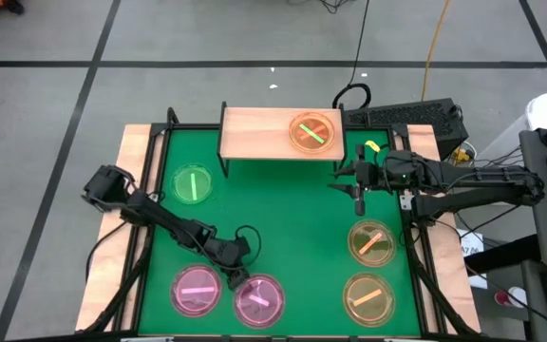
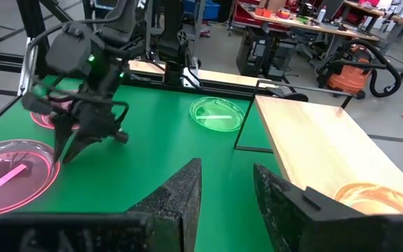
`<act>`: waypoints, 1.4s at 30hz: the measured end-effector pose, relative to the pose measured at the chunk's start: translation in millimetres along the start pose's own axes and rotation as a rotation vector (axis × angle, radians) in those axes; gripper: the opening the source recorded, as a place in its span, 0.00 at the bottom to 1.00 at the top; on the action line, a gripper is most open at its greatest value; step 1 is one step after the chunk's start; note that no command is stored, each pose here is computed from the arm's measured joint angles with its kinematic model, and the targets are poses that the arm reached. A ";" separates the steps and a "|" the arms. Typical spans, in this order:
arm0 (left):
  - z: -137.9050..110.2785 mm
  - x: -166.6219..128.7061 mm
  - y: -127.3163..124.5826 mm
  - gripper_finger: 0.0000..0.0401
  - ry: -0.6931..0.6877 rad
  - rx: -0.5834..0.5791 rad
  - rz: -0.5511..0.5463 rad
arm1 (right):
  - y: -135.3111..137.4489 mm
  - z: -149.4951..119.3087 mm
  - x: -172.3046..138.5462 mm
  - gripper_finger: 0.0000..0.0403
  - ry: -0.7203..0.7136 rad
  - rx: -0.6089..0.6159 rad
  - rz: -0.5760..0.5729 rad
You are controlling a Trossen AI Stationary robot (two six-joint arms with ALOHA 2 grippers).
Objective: Place and stack plates onto a shelf
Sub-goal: Stack the pink plate on top of the green plates on the shelf
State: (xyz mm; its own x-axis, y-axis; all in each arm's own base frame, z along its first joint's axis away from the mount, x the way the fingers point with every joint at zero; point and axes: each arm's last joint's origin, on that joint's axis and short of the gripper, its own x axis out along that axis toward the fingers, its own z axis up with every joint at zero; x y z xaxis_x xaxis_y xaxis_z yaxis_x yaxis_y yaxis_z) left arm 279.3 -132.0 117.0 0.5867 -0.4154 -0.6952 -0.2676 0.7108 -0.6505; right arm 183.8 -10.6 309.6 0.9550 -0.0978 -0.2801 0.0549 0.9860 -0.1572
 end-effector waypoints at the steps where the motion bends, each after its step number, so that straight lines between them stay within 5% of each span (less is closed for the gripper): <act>1: 0.6 3.7 -0.4 0.18 0.008 0.007 -0.001 | 0.0 0.0 0.1 0.28 0.000 0.000 0.000; 9: 4.6 13.0 -3.3 0.18 0.021 0.061 -0.005 | 0.1 -0.3 0.2 0.28 0.001 0.000 0.000; 15: 4.6 12.9 -2.6 0.03 0.022 0.088 0.000 | 1.1 -6.7 2.2 0.28 0.020 -0.001 0.002; 23: 27.6 -1.1 -1.6 0.01 -0.075 0.058 -0.006 | 1.7 -12.0 4.4 0.28 0.022 -0.002 0.002; 30: 85.8 -63.7 -4.2 0.01 -0.395 0.085 -0.032 | 1.1 -7.9 3.7 0.28 -0.021 -0.023 -0.005; 39: 172.7 -184.9 20.2 0.00 -0.879 0.129 0.064 | -1.7 4.9 -12.4 0.28 -0.155 -0.045 -0.030; 42: 200.7 -220.4 30.7 0.00 -0.930 0.110 0.068 | -2.6 8.8 -18.6 0.28 -0.199 -0.050 -0.039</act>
State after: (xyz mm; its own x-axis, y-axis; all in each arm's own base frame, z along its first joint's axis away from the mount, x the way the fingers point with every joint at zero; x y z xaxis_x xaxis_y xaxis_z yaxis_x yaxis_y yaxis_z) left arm 295.3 95.3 311.7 0.9603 0.2162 -0.1763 -0.2783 0.7861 -0.5519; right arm 168.4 -10.1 323.6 0.9915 -0.1018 -0.0806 0.0827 0.9736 -0.2128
